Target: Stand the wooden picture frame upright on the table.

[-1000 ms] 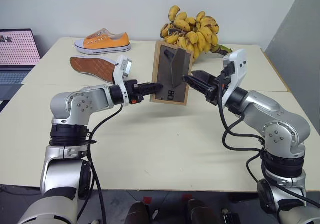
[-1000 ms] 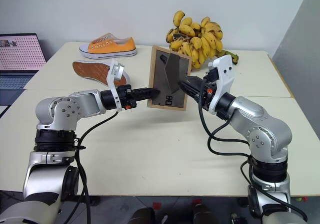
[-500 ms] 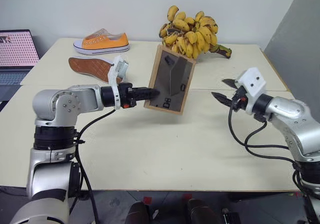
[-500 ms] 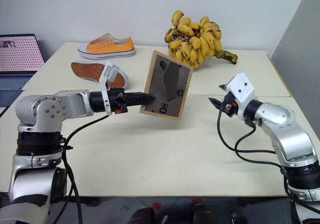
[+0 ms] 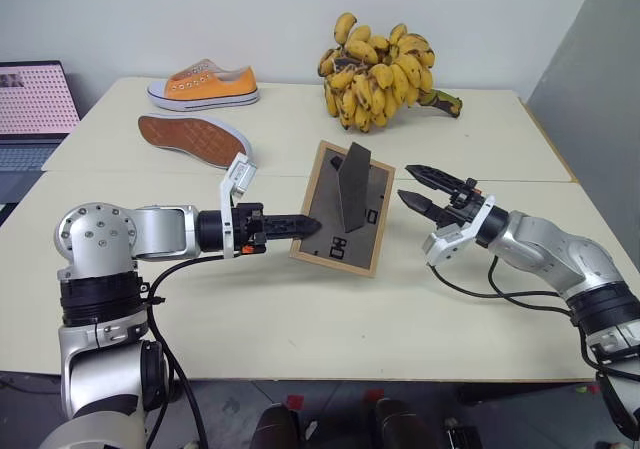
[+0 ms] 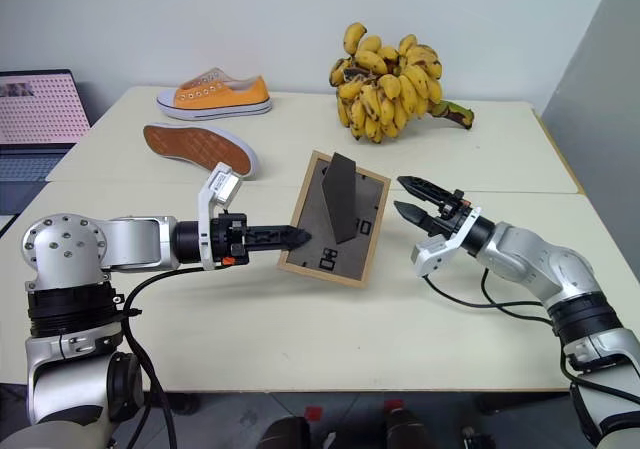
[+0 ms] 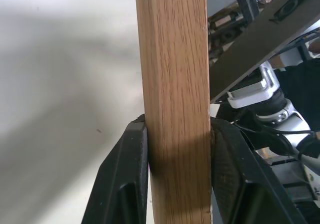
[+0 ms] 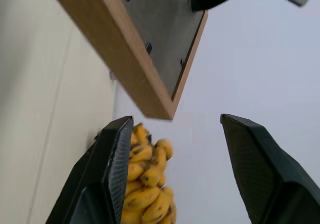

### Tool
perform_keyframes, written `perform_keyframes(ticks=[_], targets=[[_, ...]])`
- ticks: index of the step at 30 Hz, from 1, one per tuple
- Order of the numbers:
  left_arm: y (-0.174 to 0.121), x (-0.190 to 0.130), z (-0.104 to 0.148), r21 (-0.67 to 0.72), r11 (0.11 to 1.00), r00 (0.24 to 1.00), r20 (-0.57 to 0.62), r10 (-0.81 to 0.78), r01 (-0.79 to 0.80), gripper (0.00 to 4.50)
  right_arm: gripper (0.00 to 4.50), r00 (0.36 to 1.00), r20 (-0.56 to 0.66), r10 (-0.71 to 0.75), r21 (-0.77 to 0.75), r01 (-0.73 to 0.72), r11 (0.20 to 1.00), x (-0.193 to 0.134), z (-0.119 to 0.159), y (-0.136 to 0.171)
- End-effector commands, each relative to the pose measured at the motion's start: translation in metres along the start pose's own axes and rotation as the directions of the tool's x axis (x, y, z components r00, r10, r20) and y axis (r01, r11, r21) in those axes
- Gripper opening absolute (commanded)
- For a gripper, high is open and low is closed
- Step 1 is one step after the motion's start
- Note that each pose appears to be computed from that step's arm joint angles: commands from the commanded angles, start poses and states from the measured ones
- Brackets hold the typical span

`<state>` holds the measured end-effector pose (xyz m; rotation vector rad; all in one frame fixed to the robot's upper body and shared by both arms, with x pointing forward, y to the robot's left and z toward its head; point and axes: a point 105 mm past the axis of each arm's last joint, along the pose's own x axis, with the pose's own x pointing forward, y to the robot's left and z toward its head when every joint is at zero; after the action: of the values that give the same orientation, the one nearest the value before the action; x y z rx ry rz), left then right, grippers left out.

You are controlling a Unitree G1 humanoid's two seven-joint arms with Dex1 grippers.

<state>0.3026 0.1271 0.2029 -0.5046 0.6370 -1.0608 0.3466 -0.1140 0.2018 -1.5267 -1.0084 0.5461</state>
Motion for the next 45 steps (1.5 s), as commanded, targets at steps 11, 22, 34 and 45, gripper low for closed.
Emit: perform_keyframes(ticks=[11, 22, 34, 45], targets=[[-0.026, -0.007, 0.012, 0.002, 0.999, 0.999, 0.039, -0.038, 0.038, 1.32, 2.92, 0.984, 0.125, -0.125, -0.058, 0.133, 0.989, 0.018, 0.008, 0.006], [-0.033, -0.004, 0.011, -0.028, 0.999, 0.999, 0.039, -0.028, 0.029, 1.32, 2.92, 0.983, 0.119, -0.142, -0.058, 0.149, 0.987, 0.021, -0.001, -0.001], [-0.035, 0.0, 0.008, -0.023, 0.999, 0.999, 0.026, -0.04, 0.04, 1.32, 2.74, 0.961, 0.2, -0.192, -0.017, 0.2, 0.98, 0.036, 0.02, -0.009], [-0.034, -0.001, 0.009, -0.022, 0.999, 0.999, 0.033, -0.035, 0.035, 1.32, 1.4, 0.963, 0.19, -0.193, -0.007, 0.198, 0.98, 0.035, 0.017, -0.01]])
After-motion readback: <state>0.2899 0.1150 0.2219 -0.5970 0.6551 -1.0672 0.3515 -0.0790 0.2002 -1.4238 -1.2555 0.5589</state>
